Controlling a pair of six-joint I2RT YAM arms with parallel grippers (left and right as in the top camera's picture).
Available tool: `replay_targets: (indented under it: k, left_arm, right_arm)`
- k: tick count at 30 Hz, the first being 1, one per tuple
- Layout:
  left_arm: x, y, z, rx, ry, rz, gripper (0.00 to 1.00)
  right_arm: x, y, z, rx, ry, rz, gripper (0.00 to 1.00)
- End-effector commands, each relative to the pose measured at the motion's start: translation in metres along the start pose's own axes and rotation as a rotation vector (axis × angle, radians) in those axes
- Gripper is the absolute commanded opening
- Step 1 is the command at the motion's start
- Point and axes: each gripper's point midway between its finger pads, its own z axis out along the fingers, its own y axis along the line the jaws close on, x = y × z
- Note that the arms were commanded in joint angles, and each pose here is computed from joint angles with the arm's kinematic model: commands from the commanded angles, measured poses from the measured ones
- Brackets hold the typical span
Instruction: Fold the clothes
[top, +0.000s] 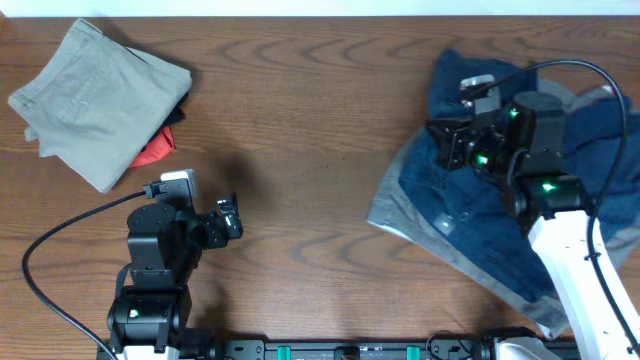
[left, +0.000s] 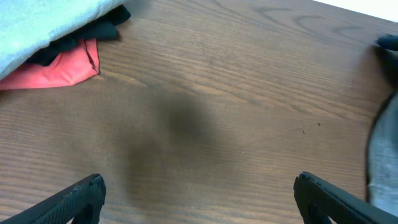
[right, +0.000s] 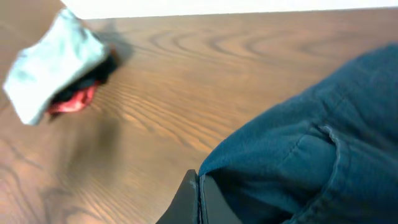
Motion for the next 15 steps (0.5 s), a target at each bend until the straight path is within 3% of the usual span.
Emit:
replay_targets:
  k: [1, 8, 15]
  left_arm:
    - [-0.007, -0.003, -0.003, 0.014, -0.017, -0.003, 0.98]
    - [-0.008, -0.003, -0.003, 0.014, -0.020, -0.002, 0.98]
    - [-0.038, -0.015, -0.006, 0.069, -0.140, 0.014, 0.98]
  right_arm:
    - [-0.008, 0.025, 0.008, -0.090, -0.018, -0.063, 0.01]
    - [-0.006, 0.053, 0.034, -0.173, -0.022, -0.106, 0.01]
    - [-0.002, -0.002, 0.027, 0.117, -0.012, -0.029, 0.01]
